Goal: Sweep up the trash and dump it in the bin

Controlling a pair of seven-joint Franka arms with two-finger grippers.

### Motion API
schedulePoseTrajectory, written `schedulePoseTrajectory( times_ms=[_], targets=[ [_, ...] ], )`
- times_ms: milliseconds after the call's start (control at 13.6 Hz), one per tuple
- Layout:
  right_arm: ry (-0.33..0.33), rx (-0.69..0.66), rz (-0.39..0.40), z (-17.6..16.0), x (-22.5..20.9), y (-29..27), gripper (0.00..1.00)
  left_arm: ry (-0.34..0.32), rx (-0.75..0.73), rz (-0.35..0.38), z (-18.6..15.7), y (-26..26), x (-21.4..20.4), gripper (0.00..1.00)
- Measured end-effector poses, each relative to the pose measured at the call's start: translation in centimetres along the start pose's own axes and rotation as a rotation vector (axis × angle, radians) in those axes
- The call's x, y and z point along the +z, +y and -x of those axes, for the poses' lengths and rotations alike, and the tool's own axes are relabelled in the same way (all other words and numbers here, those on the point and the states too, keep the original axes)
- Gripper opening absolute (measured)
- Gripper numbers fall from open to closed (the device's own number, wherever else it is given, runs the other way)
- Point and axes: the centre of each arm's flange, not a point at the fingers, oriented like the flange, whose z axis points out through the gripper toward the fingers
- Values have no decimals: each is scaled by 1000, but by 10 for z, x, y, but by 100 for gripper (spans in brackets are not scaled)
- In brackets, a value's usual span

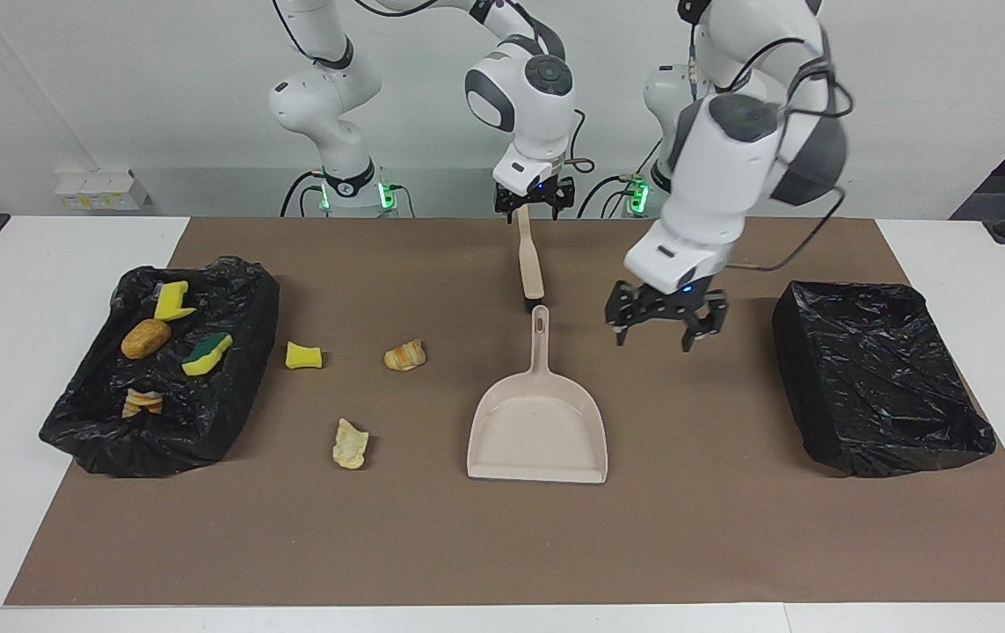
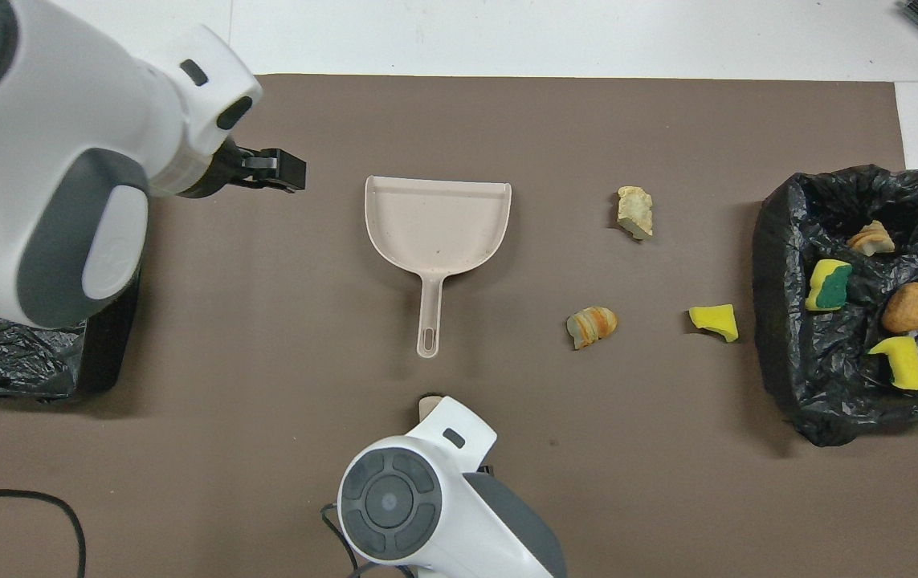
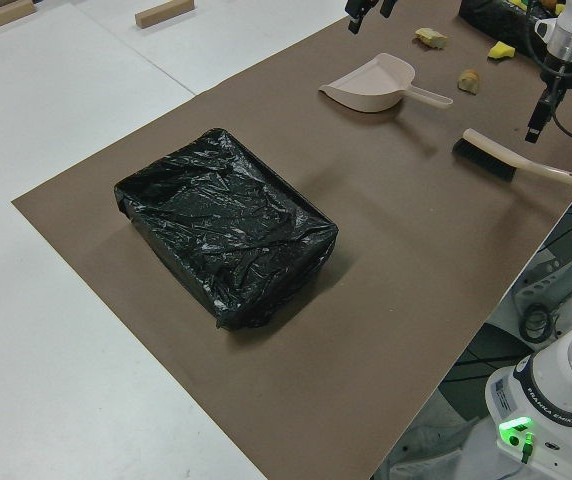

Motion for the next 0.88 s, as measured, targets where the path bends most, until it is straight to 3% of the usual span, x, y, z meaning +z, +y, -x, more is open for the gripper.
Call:
schedulePoseTrajectory(
  times_ms=[367,587,733,806,880],
  targets=[
    [-57,68,-35,21,49,3,75,-50,51,-7,49,67,103,100],
    [-84,63,-29,34,65,1,74,-72,51,-12,73,88,127,100],
    [-91,57,-21,37,70,-1,70,-43,34,6,77,97,133,100],
    [-93,56,-18,38,72,-1,63,-36,31,10,77,98,135,100],
    [-96,56,-14,39,74,-1,49,-33,29,11,77,97,135,100]
  ],
)
